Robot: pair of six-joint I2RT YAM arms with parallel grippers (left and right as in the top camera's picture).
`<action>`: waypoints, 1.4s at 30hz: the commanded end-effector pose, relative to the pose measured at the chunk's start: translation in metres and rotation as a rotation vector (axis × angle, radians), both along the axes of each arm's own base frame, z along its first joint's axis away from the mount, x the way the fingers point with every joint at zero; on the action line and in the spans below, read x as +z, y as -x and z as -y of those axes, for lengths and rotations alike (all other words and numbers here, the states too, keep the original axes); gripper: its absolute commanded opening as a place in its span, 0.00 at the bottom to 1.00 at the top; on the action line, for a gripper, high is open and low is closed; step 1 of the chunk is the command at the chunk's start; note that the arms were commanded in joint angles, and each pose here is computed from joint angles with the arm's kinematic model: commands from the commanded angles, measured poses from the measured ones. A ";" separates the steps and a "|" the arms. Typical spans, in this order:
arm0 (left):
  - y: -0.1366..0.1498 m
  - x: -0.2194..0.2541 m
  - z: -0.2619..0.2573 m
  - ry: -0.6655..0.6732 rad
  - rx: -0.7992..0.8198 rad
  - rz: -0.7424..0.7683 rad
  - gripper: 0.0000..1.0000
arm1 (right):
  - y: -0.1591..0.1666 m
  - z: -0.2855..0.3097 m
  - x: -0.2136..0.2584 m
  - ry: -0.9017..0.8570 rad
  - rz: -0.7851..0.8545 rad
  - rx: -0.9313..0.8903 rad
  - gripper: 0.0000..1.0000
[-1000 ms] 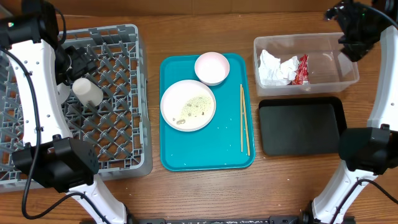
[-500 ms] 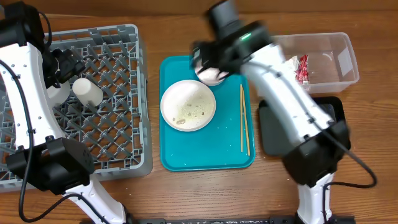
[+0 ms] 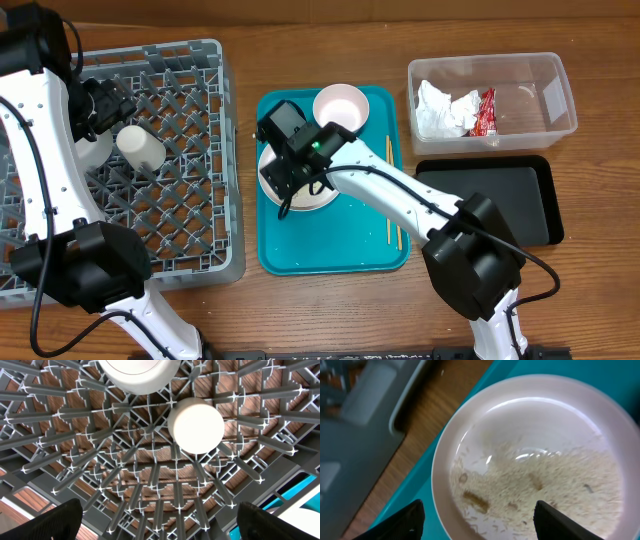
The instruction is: Sort waste into correct bins and load items into the dishwasher
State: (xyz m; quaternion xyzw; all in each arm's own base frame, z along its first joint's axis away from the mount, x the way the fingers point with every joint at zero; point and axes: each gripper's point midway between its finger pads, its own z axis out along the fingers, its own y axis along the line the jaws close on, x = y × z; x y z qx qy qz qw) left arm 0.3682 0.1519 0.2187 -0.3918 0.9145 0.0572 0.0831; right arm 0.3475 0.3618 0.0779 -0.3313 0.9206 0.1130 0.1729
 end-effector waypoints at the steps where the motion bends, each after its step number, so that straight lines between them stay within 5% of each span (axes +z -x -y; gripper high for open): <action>1: 0.004 0.009 0.000 -0.021 0.009 0.016 1.00 | 0.020 -0.008 -0.005 -0.042 -0.047 0.167 0.72; 10: 0.004 0.009 0.000 -0.021 0.009 0.016 1.00 | 0.068 -0.028 -0.003 -0.167 -0.187 0.380 0.66; 13: 0.004 0.009 0.000 -0.021 0.009 0.016 1.00 | 0.070 -0.022 -0.014 -0.141 -0.194 0.372 0.56; 29: 0.004 0.009 0.000 -0.021 0.009 0.016 1.00 | 0.055 0.000 -0.046 -0.004 -0.149 0.267 0.46; 42: 0.004 0.009 0.000 -0.021 0.009 0.016 1.00 | 0.056 0.021 -0.055 0.082 -0.204 0.103 0.51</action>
